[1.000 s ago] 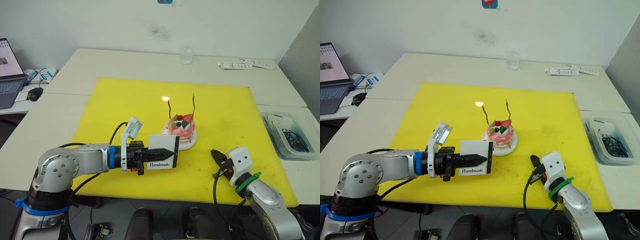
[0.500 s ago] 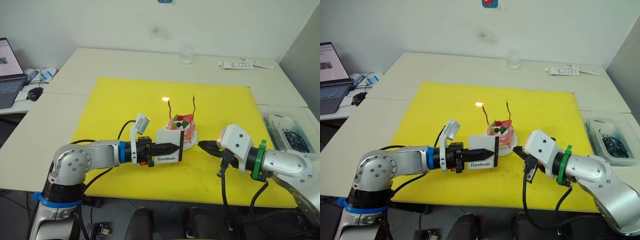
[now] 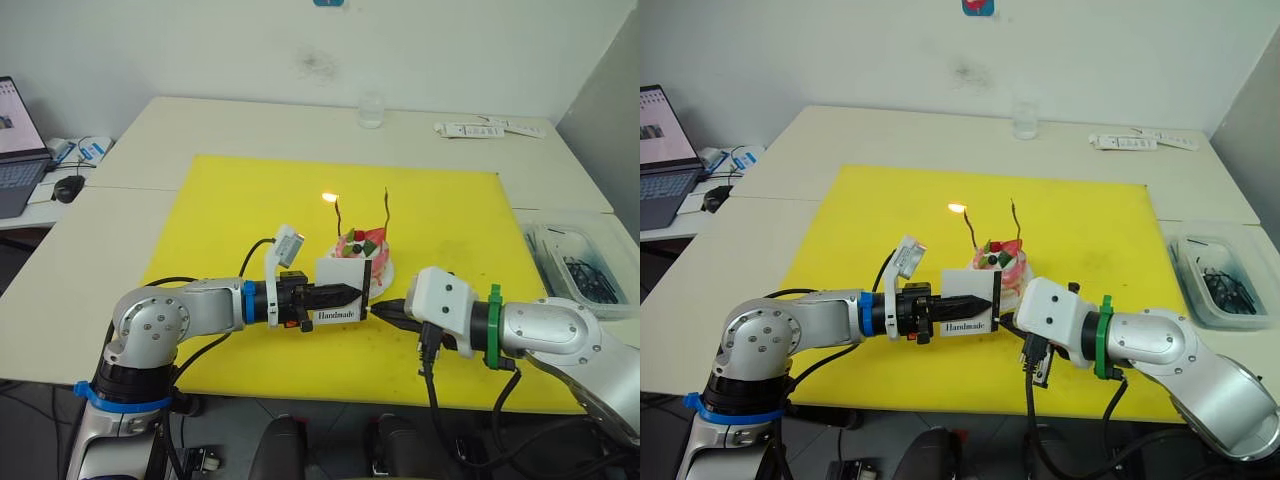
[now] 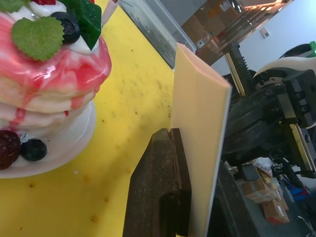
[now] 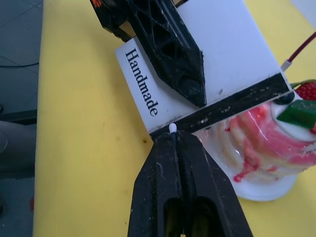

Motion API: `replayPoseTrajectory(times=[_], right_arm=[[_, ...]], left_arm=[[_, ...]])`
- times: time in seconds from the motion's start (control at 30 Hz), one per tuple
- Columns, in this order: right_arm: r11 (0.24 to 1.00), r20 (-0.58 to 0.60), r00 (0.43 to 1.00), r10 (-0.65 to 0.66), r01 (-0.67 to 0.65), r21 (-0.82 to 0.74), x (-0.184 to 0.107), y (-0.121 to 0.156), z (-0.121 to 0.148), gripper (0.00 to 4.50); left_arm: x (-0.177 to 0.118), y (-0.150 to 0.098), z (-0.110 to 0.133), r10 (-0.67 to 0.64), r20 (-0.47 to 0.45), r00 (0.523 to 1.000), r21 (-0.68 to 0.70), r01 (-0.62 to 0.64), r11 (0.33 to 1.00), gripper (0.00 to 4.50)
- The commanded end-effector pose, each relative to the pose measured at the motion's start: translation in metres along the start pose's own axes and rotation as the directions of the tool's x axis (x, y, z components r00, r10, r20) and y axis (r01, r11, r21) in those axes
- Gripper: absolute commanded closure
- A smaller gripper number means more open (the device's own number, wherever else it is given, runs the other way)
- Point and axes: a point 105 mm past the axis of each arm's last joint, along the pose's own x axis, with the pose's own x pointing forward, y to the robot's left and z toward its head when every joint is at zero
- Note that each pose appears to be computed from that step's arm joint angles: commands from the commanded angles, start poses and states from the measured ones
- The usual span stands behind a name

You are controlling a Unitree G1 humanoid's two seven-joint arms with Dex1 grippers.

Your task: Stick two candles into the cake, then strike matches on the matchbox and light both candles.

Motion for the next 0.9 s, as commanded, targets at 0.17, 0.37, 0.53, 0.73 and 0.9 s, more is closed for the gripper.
replayPoseTrajectory(times=[0.17, 0.37, 0.53, 0.73, 0.9], right_arm=[[0.998, 0.029, 0.999, -0.045, 0.046, -0.05, 0.005, -0.007, 0.005, 4.49], [0.997, 0.023, 0.998, -0.06, 0.061, -0.054, 0.006, -0.011, 0.002, 4.49], [0.996, 0.015, 0.997, -0.072, 0.072, -0.052, 0.006, -0.013, -0.001, 4.49], [0.996, 0.009, 0.998, -0.066, 0.066, -0.057, 0.01, -0.013, -0.003, 4.49], [0.997, -0.01, 0.999, -0.033, 0.033, -0.075, 0.017, -0.011, -0.008, 4.49]], left_arm=[[0.0, -0.009, 0.004, -0.035, 0.014, 0.999, 0.032, 0.035, 0.999, 4.5], [0.0, -0.01, 0.004, -0.039, 0.015, 0.999, 0.032, 0.038, 0.999, 4.5], [0.0, -0.011, 0.004, -0.044, 0.015, 0.999, 0.03, 0.043, 0.999, 4.5], [0.003, -0.014, 0.004, -0.066, 0.019, 0.998, 0.024, 0.065, 0.998, 4.5], [0.01, -0.021, 0.007, -0.105, 0.034, 0.994, 0.019, 0.104, 0.994, 4.5]])
